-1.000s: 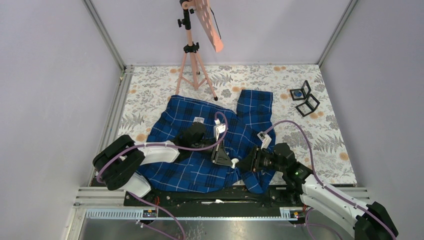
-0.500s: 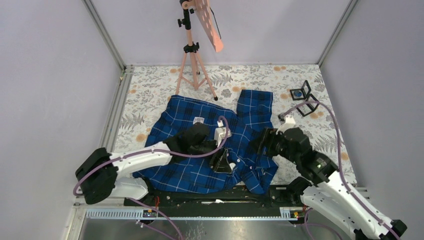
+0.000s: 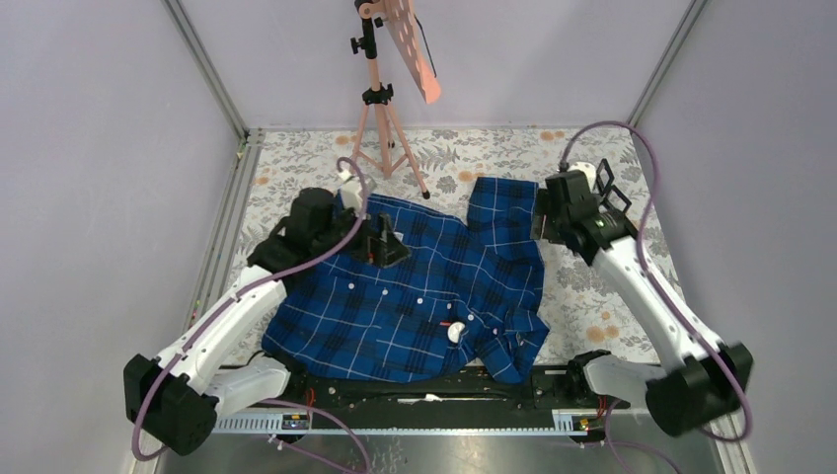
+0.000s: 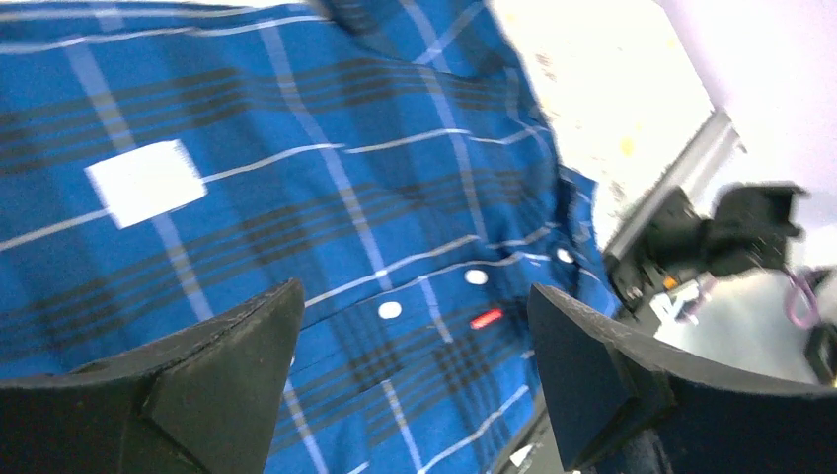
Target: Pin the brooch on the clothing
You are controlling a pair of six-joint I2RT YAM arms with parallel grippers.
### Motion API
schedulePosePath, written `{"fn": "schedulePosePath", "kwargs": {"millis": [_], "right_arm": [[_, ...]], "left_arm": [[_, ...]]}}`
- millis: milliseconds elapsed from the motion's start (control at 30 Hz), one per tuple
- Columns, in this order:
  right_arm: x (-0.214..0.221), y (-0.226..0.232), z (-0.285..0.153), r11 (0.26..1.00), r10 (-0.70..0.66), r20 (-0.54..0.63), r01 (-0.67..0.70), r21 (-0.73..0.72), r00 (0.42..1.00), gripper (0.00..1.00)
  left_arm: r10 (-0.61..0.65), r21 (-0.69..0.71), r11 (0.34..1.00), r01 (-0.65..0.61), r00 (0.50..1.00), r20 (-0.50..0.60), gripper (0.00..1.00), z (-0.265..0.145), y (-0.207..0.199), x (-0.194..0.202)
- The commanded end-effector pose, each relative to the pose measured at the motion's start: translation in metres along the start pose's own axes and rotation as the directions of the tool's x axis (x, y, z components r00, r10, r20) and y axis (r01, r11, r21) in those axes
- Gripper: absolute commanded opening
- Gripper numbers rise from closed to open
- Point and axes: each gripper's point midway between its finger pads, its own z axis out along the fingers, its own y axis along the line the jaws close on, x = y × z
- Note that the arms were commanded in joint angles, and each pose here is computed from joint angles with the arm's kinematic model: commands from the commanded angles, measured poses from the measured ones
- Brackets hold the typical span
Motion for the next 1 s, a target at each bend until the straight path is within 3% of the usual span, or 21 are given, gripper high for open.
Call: {"fn": "schedulePosePath", "kwargs": {"millis": [0, 133, 367, 667, 967], "right_arm": [[-0.047, -0.028, 0.029, 0.970, -0.121, 0.040, 0.110, 0.216, 0.992, 0.74], [-0.070, -0.037, 0.066, 0.932, -0.195, -0.005, 0.187, 0.310, 0.981, 0.69], [-0.100, -0.051, 0.138, 0.825, -0.355, -0.154, 0.387, 0.411, 0.922, 0.66], [-0.118, -0.076, 0.217, 0.698, -0.477, -0.314, 0.571, 0.433, 0.821, 0.62], [-0.121, -0.100, 0.259, 0.627, -0.536, -0.385, 0.659, 0.415, 0.751, 0.55]], "left_arm": [[-0.094, -0.142, 0.986, 0.092, 0.996, -0.007, 0.91, -0.023, 0.052, -0.004], [-0.149, -0.225, 0.962, 0.154, 0.988, 0.037, 0.91, -0.035, 0.088, -0.001], [-0.103, -0.368, 0.923, 0.115, 0.993, 0.051, 0.91, -0.051, 0.117, 0.001], [-0.102, -0.381, 0.917, 0.122, 0.992, 0.074, 0.91, -0.058, 0.122, -0.002], [-0.116, -0.384, 0.914, 0.131, 0.991, 0.062, 0.91, -0.056, 0.126, -0.001]]}}
